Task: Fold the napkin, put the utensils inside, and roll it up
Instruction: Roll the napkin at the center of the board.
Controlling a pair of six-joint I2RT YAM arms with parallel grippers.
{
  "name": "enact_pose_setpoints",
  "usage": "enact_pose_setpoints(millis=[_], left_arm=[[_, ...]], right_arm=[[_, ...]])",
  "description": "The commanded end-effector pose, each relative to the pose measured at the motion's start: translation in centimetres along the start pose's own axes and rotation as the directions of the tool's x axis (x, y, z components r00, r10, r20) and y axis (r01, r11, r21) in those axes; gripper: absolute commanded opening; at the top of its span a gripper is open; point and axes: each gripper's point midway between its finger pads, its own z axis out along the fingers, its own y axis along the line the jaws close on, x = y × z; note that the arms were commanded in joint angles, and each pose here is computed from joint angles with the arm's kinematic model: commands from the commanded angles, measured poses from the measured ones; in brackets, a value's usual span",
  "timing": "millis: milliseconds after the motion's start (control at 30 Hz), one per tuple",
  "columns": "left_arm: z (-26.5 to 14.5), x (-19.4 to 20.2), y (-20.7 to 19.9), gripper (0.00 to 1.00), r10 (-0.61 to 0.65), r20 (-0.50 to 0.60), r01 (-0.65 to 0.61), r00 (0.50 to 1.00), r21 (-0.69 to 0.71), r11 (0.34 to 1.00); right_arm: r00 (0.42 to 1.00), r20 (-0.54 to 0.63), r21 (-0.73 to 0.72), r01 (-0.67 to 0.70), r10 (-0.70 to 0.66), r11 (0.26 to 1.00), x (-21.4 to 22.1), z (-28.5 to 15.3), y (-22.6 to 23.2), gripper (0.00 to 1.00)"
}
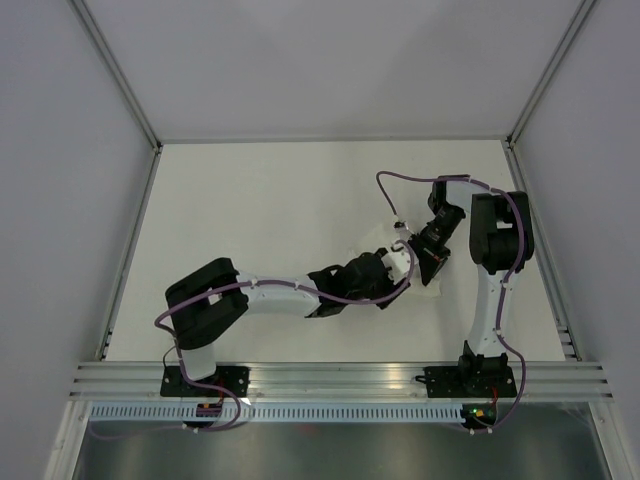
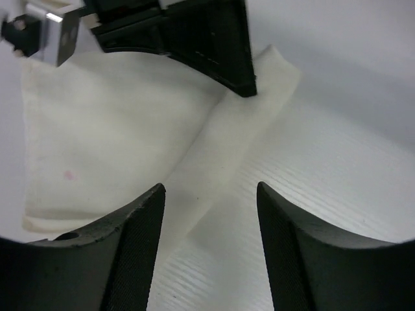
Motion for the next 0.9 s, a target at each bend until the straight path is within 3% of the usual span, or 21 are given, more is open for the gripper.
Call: enact_pose_setpoints(millis=[0,67,400,633,867], left_arm=[[0.6,0.8,-0.6,0.66,0.305,0.019,-0.306,0.952,0.019,0.952],[0.7,0.7,-0.8,0.76,0.326,0.039,-0.327,0.945,0.019,0.945],[2.3,2.7,-1.8,0.84,0.538,0.027,-0.538,0.843,-0.002,0.843],[3.4,3.3,-1.9,0.83,0.609,0.019,-0.609,0.793,-0.015,0.793],[4.6,4.6,-2.1,0.75,0.624,-0.025,-0.623,0.781,0.024,0.782]], right_arm=[[0.990,0.016,0.228,0.131,-0.138,0.965,-2.7,1.5,-7.4,0.01],[0.990,0.016,0.227,0.131,-0.138,0.965,-2.7,1.5,-7.4,0.00],[0.990,0.015,0.224,0.131,-0.138,0.966,-2.5,1.7,-7.3,0.01],[0.990,0.016,0.222,0.134,-0.141,0.966,-2.5,1.6,-7.4,0.00],[0.990,0.027,0.218,0.131,-0.141,0.967,-2.5,1.4,-7.5,0.01]])
